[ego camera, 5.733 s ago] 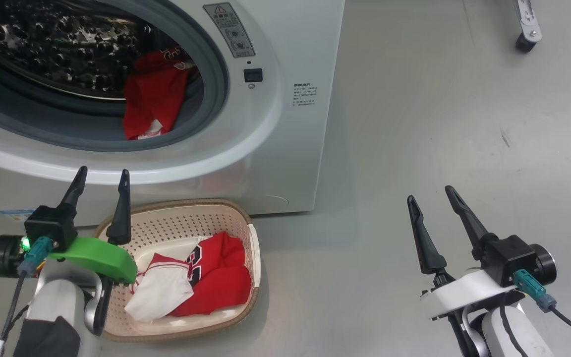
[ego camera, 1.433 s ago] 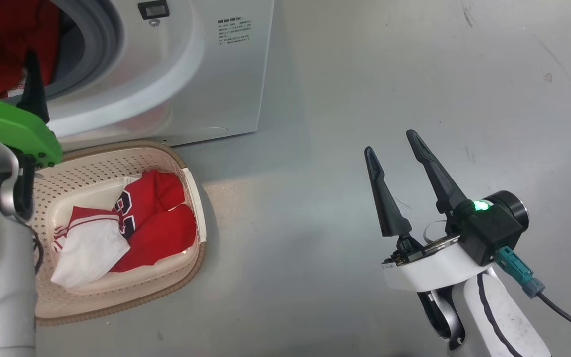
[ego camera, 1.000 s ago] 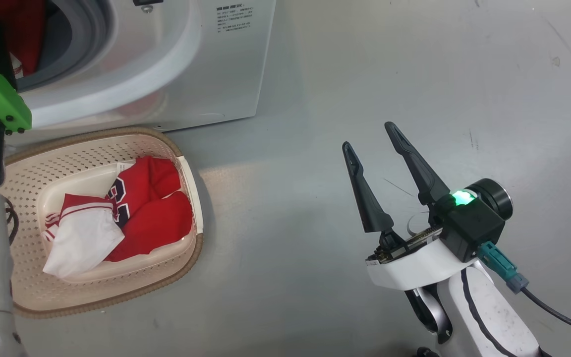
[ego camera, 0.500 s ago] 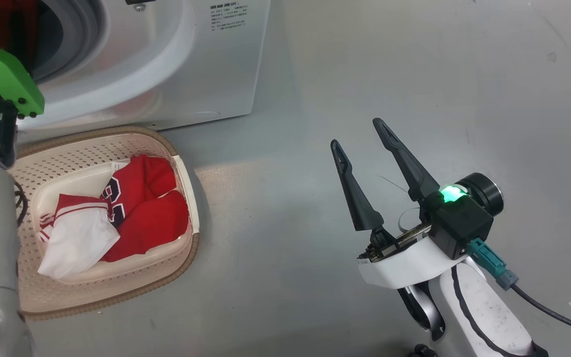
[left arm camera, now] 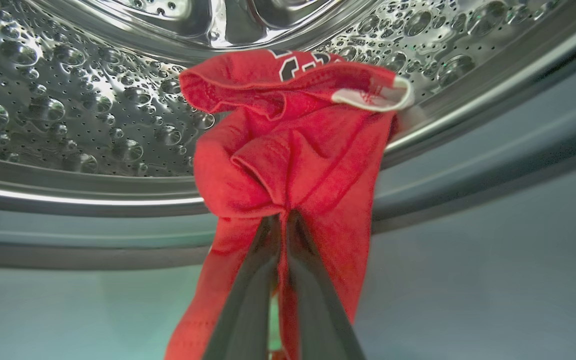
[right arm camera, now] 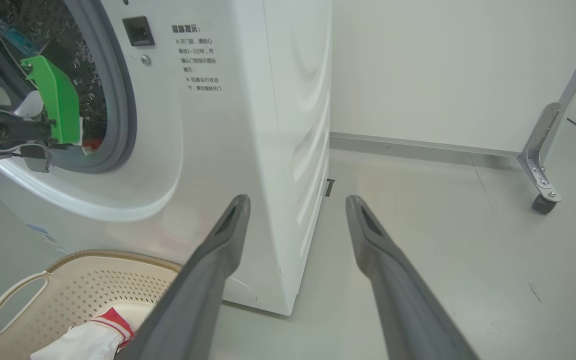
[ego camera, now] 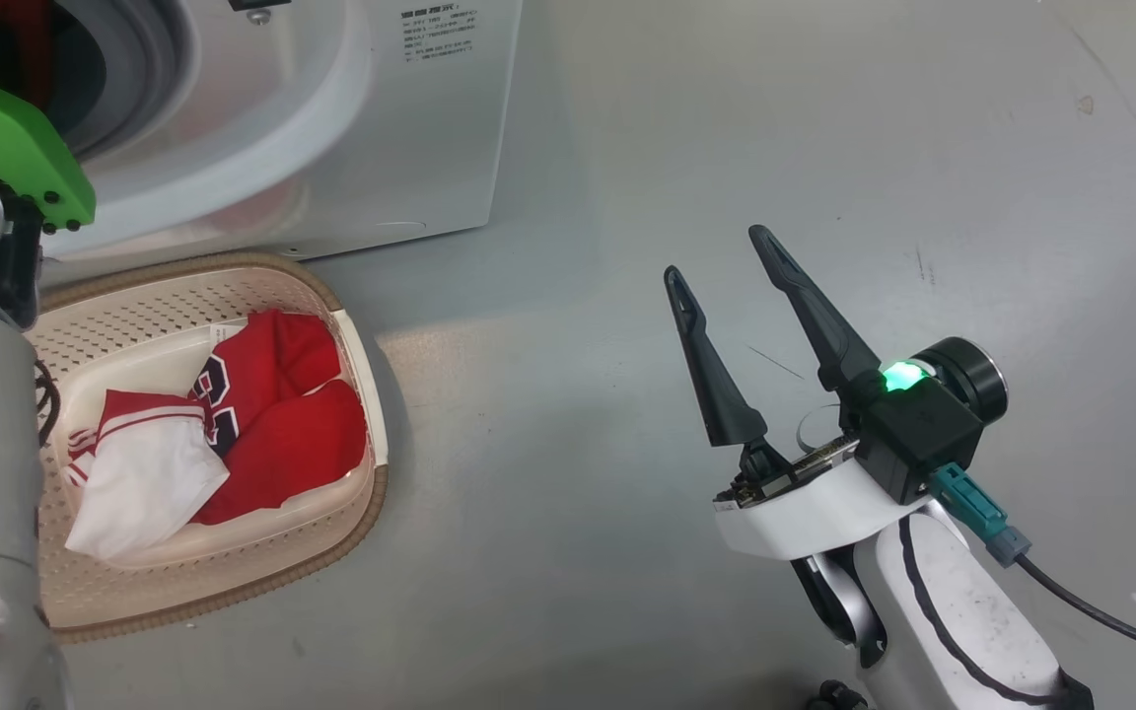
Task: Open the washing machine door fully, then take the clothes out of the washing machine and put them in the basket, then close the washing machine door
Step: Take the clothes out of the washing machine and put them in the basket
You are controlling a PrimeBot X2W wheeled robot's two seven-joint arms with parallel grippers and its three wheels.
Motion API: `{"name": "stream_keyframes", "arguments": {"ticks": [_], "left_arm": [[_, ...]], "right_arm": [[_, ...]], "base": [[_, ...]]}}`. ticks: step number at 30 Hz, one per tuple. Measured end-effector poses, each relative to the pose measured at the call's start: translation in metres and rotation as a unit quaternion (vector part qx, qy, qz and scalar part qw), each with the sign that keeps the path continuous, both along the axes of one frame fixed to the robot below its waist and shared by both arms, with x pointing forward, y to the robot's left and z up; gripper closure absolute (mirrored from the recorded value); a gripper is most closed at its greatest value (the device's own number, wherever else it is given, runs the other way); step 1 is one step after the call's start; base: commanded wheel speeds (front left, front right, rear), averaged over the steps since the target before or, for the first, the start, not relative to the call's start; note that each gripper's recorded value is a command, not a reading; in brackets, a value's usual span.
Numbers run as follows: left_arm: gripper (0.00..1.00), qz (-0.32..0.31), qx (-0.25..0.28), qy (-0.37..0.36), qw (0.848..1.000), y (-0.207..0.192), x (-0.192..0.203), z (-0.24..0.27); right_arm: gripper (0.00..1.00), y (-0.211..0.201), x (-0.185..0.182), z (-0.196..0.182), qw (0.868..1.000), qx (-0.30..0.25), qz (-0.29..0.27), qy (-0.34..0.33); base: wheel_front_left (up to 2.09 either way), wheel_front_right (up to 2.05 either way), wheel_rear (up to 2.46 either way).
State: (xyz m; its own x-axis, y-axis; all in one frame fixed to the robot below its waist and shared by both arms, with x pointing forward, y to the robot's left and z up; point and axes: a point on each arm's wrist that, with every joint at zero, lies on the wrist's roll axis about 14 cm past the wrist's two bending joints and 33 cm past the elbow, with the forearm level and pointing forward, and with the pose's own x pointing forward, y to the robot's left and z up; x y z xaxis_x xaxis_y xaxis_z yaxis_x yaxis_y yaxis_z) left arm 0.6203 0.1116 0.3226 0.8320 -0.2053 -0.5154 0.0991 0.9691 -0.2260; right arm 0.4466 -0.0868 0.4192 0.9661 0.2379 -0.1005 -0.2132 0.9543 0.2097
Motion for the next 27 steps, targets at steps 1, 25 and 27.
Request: {"name": "stream_keyframes", "arguments": {"ticks": [1,25,27], "left_arm": [[1.0,0.0,0.0,-0.002,1.0,-0.001,0.0,0.0],[1.0,0.027,0.004,-0.089,0.996,0.024,-0.046,0.056],[1.0,0.03,0.006,-0.099,0.995,0.027,-0.052,0.063]], "right_arm": [[0.0,-0.001,0.001,0.0,1.0,-0.001,-0.002,-0.001],[0.0,-0.004,0.002,0.035,0.999,-0.022,0.008,-0.049],[0.0,-0.005,0.0,0.039,0.998,-0.023,0.007,-0.053]], "base": [[0.0,0.0,0.0],[0.0,0.0,0.0],[0.0,0.0,0.0]]}}
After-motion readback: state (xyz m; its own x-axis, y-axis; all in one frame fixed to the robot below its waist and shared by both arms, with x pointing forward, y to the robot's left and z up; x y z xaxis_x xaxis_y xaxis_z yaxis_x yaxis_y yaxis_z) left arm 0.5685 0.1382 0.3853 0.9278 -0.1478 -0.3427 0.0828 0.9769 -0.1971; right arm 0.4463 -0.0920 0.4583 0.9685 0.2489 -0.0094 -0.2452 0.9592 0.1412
